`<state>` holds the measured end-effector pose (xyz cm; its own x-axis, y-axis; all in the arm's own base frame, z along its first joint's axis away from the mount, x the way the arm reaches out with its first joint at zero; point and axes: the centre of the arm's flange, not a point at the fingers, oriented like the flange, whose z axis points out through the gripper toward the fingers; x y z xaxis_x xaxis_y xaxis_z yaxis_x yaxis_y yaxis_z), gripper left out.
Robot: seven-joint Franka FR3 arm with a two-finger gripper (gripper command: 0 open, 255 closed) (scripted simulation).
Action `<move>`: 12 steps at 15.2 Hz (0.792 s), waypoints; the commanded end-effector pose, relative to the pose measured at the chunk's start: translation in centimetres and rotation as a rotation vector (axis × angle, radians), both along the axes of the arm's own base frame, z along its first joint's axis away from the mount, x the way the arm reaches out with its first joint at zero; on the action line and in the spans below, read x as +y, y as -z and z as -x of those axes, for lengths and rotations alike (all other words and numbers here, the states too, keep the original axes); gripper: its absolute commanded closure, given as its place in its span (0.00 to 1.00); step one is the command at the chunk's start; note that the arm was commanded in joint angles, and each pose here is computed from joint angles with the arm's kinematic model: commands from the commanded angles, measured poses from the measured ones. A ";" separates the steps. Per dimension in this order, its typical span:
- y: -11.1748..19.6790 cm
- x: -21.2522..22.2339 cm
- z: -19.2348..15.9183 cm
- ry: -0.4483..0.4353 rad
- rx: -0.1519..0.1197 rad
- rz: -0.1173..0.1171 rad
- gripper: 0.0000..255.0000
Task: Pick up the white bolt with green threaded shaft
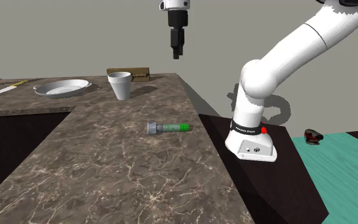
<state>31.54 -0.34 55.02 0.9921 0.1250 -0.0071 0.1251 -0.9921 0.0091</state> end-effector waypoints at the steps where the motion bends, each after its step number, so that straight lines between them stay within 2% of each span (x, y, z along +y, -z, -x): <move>1: 0.0 0.0 0.0 0.000 0.000 0.000 0.00; 12: 10.9 9.0 1.5 -0.173 -0.032 -0.036 0.00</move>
